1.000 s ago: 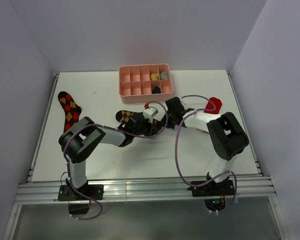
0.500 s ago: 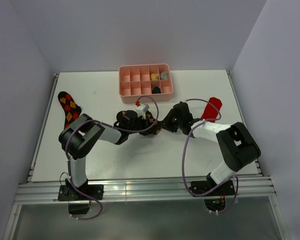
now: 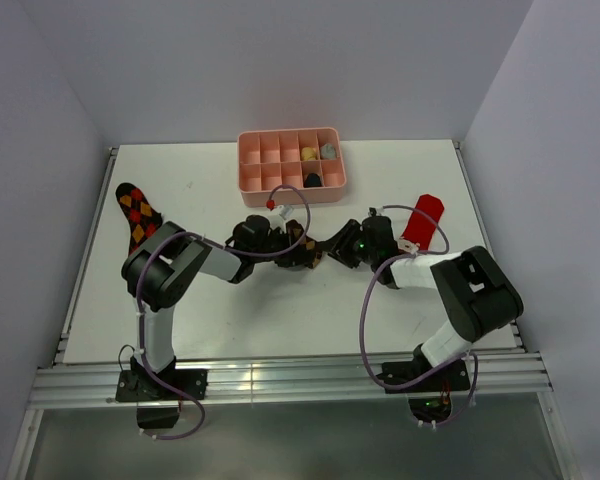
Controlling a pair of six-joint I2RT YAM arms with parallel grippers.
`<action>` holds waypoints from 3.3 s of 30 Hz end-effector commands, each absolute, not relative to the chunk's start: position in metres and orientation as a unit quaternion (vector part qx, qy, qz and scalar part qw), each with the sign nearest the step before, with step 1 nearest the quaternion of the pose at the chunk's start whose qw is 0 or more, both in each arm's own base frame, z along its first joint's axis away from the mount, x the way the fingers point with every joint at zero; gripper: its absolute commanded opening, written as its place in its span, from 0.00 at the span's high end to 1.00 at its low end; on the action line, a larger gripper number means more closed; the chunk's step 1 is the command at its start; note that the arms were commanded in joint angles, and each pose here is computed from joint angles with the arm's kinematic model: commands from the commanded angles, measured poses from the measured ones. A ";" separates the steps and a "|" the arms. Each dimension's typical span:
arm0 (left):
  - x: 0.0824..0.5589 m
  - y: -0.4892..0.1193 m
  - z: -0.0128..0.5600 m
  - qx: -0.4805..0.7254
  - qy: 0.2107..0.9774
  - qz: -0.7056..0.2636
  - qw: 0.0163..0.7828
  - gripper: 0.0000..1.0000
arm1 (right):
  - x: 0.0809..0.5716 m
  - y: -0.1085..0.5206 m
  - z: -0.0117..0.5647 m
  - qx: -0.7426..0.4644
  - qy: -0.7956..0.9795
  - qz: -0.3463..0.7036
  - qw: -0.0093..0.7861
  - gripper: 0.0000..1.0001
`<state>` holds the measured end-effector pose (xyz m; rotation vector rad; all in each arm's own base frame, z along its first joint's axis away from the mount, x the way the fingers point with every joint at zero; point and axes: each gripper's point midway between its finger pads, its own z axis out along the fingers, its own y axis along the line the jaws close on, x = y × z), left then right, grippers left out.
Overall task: Roll the socks
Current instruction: Roll the sock at the center of the board.
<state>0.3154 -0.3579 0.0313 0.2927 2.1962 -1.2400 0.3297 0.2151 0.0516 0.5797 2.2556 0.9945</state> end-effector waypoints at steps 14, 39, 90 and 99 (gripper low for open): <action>0.298 -0.342 -0.010 0.070 0.865 -0.448 0.212 1.00 | 0.341 0.210 0.043 0.224 0.822 0.415 0.319 0.53; 0.293 -0.350 -0.014 0.080 0.862 -0.465 0.183 1.00 | 0.350 0.212 0.014 0.226 0.845 0.385 0.295 0.50; 0.287 -0.341 -0.025 0.009 0.855 -0.505 0.115 0.99 | 0.343 0.210 -0.012 0.201 0.872 0.375 0.242 1.00; 0.303 -0.334 0.001 0.047 0.850 -0.482 0.207 0.68 | 0.350 0.193 -0.004 0.203 0.910 0.271 0.239 1.00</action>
